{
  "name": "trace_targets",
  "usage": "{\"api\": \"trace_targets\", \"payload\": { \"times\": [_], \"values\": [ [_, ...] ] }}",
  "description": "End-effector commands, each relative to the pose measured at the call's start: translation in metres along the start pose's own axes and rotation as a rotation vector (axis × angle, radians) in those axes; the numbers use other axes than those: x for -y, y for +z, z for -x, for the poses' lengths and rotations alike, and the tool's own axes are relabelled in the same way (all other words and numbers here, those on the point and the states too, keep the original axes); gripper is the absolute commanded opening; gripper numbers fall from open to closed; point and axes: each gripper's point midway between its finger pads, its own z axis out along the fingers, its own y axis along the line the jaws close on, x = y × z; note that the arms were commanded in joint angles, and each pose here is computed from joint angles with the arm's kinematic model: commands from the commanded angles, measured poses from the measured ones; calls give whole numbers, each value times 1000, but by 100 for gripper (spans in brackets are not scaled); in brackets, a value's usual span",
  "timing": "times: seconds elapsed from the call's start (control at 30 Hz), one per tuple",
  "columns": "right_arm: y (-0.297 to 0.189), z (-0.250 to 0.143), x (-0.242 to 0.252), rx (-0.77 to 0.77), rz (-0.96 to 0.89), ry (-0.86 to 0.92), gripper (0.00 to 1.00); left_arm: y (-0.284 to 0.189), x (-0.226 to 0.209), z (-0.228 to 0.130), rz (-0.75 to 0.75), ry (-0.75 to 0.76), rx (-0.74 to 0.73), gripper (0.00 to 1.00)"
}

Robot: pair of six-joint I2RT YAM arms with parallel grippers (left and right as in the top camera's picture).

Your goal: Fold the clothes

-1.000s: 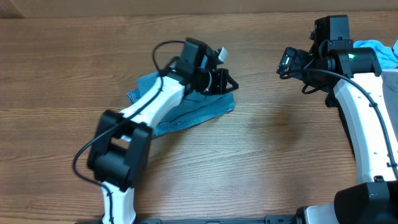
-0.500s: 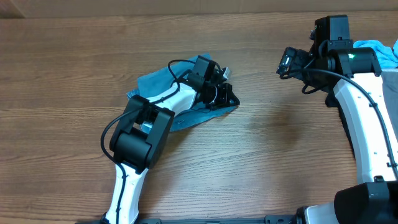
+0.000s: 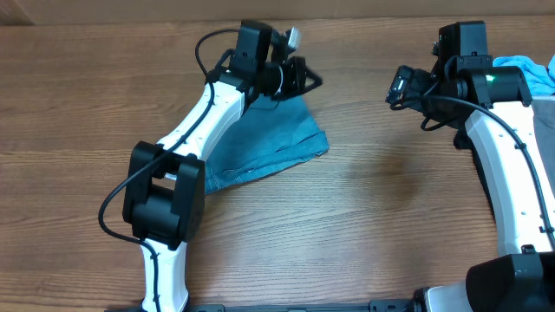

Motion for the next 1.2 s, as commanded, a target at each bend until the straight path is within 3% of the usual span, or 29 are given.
{"api": "trace_targets", "payload": {
  "times": [0.0, 0.13, 0.3, 0.47, 0.67, 0.9, 1.17],
  "values": [
    [1, 0, 2, 4, -6, -2, 100, 27, -68, -27, 159, -86, -78, 4],
    [1, 0, 2, 4, -6, -2, 100, 52, -108, -71, 190, -146, -229, 4],
    [1, 0, 2, 4, -6, -2, 100, 62, -131, -86, 188, -165, -280, 4],
    [1, 0, 2, 4, -6, -2, 100, 34, -66, -39, -57, -77, -219, 4],
    [1, 0, 2, 4, -6, -2, 100, -25, -23, 33, -53, 47, -2, 4],
    [1, 0, 2, 4, -6, -2, 100, -26, -73, 36, 121, -41, 25, 4],
    [1, 0, 2, 4, -6, -2, 100, 20, -158, -11, 206, -190, -121, 4]
  ]
}}
